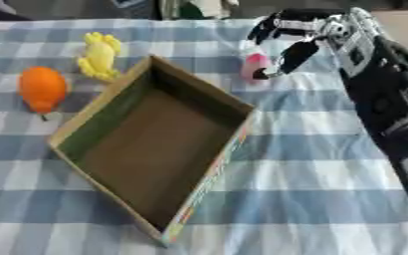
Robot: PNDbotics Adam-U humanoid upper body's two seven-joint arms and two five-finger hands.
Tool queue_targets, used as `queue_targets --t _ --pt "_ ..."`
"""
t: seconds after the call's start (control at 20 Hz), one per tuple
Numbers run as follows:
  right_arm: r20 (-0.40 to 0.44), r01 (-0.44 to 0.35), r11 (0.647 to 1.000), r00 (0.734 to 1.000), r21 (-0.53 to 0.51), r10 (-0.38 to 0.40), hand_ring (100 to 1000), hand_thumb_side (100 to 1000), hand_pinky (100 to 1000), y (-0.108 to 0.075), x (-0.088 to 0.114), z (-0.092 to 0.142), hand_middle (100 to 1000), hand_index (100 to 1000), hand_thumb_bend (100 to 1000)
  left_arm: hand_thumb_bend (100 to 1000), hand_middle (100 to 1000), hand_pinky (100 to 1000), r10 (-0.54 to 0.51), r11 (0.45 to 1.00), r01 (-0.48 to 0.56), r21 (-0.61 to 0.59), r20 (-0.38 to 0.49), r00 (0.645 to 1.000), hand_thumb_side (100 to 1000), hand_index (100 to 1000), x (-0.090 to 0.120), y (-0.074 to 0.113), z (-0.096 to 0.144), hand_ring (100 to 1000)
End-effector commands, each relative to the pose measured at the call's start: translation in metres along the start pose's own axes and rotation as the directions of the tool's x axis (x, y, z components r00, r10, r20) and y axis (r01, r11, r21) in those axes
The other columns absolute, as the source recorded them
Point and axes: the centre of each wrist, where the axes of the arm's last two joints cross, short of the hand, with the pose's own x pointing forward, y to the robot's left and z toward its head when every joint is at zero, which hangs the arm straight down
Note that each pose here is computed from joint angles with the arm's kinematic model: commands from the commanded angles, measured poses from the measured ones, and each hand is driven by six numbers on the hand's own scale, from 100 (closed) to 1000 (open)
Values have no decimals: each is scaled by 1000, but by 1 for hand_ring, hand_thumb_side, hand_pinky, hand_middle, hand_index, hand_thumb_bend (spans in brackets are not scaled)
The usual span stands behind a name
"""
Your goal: Pick up objects on the table and place them in the box.
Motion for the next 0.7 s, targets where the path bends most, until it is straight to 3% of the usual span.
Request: queue_targets --t 0.05,0.5,0.6,0.7 --pt "113 -144 979 985 144 128 853 431 823 -6 -2 3 707 834 492 100 586 526 10 1000 -10 -7 31 999 734 817 6 0 -5 593" --pt "79 -152 979 987 135 142 803 449 792 4 -5 1 629 758 386 100 585 526 15 1000 -15 -11 32 999 734 816 7 -1 -5 593" --pt "71 -149 981 987 123 141 790 460 783 5 -5 1 597 739 312 100 586 526 16 1000 -15 -11 33 999 734 816 7 -1 -5 594" --pt "65 -139 986 989 91 134 768 465 771 5 -6 1 541 706 163 100 586 526 15 1000 -15 -11 33 999 733 816 7 -1 -5 594"
